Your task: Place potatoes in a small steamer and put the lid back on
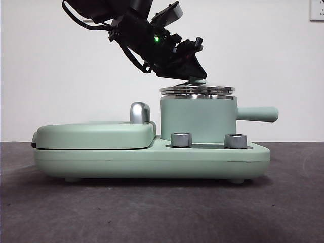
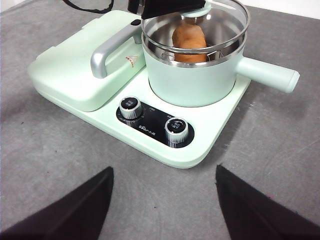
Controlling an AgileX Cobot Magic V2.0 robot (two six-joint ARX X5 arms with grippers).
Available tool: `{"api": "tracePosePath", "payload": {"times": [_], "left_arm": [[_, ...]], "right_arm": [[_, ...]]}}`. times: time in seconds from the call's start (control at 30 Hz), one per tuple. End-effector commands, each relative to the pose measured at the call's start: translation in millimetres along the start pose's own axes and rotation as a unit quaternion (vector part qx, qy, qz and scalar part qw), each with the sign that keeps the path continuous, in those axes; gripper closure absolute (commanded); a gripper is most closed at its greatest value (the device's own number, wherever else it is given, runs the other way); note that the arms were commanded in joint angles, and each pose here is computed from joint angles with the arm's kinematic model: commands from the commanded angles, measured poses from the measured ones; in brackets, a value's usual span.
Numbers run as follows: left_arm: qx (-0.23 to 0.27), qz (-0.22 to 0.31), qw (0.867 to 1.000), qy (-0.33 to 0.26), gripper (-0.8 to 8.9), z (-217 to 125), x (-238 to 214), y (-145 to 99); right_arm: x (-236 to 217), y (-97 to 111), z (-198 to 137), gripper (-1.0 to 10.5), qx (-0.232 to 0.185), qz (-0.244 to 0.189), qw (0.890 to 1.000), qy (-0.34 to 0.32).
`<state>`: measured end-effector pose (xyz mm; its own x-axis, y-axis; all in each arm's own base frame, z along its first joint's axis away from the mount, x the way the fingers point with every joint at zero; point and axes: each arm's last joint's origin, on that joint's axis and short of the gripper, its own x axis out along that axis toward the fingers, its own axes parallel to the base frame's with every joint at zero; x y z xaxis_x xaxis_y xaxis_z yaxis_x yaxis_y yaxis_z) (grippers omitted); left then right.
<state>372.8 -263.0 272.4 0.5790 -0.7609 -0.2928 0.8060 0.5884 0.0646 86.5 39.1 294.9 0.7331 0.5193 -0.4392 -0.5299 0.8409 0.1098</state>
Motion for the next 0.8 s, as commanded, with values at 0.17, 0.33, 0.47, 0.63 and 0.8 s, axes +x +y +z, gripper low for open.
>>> {"api": "tracePosePath", "payload": {"times": [0.17, 0.33, 0.47, 0.63, 0.8], "left_arm": [[0.018, 0.0, 1.0, -0.015, 8.01, 8.1, 4.6, 0.0], [0.016, -0.002, 1.0, -0.012, 8.01, 4.6, 7.4, 0.3], [0.017, -0.004, 1.0, -0.013, 8.01, 2.4, 9.7, 0.5], [0.018, -0.005, 1.0, -0.015, 8.01, 0.9, 12.0, 0.0], [0.007, -0.015, 1.0, -0.016, 8.01, 0.0, 12.6, -0.5]], "right_arm": [[0.2, 0.5, 0.5, 6.3, 0.004, 0.004, 1.0, 0.002], [0.1, 0.5, 0.0, 6.3, 0.005, 0.003, 1.0, 0.004], [0.1, 0.4, -0.7, 6.3, 0.006, 0.002, 1.0, 0.008], [0.1, 0.4, -1.2, 6.3, 0.006, 0.002, 1.0, 0.01], [0.1, 0.4, -2.0, 6.3, 0.007, 0.002, 1.0, 0.014]]}}
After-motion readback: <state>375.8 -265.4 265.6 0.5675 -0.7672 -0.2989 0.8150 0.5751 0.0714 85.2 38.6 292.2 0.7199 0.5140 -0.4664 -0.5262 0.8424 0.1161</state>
